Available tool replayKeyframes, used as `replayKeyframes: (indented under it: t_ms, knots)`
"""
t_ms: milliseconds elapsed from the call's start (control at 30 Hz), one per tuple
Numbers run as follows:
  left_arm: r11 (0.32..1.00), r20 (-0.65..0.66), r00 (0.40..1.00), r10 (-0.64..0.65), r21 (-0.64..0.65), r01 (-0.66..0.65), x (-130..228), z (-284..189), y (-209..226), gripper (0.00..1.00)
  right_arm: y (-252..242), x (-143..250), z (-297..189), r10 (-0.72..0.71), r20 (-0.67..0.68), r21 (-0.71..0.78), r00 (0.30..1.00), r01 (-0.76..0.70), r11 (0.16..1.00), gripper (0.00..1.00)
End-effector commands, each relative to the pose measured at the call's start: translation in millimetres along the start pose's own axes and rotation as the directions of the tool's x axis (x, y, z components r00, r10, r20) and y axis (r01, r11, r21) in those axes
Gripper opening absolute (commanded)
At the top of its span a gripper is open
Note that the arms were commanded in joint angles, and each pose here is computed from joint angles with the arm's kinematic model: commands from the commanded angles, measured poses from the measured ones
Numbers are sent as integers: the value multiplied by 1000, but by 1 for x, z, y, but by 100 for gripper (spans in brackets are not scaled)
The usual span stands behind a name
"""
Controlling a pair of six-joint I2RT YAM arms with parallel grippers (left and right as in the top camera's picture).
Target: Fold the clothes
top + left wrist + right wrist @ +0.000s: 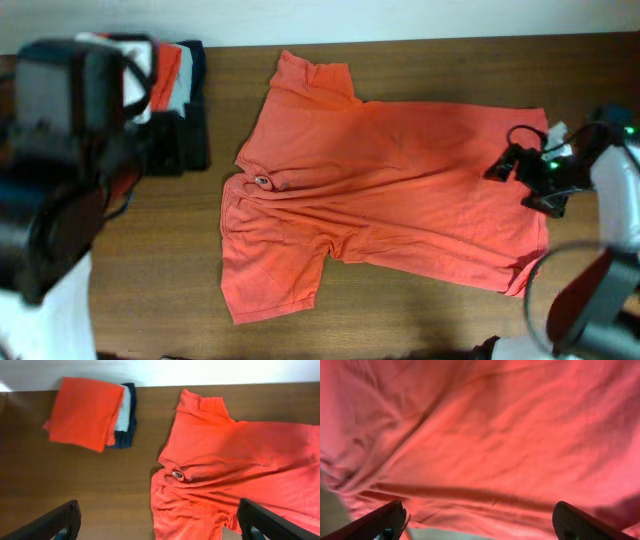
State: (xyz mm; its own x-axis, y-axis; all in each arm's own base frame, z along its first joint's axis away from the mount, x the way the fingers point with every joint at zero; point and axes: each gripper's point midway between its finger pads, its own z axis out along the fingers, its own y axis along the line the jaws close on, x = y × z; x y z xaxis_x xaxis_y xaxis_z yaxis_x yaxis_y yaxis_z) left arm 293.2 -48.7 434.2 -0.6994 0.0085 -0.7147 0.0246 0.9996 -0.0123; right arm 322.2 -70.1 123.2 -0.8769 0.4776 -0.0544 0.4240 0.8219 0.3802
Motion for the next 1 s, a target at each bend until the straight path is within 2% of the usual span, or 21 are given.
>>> replayKeyframes:
  t_ms: [0,100,200,233,300,333,367,433,467,733,967]
  knots:
    - [998,-105,994,-30,-62,24,16,31,5,99,44,16,-26,-199,96,169,975,181,969,98]
    - [995,-217,974,-64,-92,45,37,83,0,99,90,43,-13,-388,58,237,920,365,900,99]
    - [994,-281,957,-67,-107,39,58,123,-3,99,110,64,8,-452,-10,204,892,444,872,100]
    - [993,-294,954,-66,-109,35,63,132,-4,99,114,71,15,-469,-34,196,882,467,863,95]
    - [993,-322,945,-63,-115,27,79,158,-5,99,124,89,34,-520,-83,179,850,526,831,77]
    - [993,-331,942,-62,-117,25,86,169,-6,99,130,98,43,-548,-99,171,831,557,813,63]
    - [993,-345,937,-61,-119,21,102,193,-7,99,141,114,64,-607,-110,149,787,617,772,24]
    - [993,-350,935,-61,-113,23,111,206,-9,99,148,123,79,-643,-101,133,760,650,748,8]
    - [994,-351,934,-61,-106,25,114,210,-10,99,149,126,87,-655,-97,128,749,662,739,4]
    - [998,-358,931,-63,-49,48,122,228,-22,99,119,146,150,-671,-175,129,721,692,710,4]
    - [998,-360,931,-63,-50,48,122,229,-22,99,94,146,168,-677,-258,190,689,723,664,4]
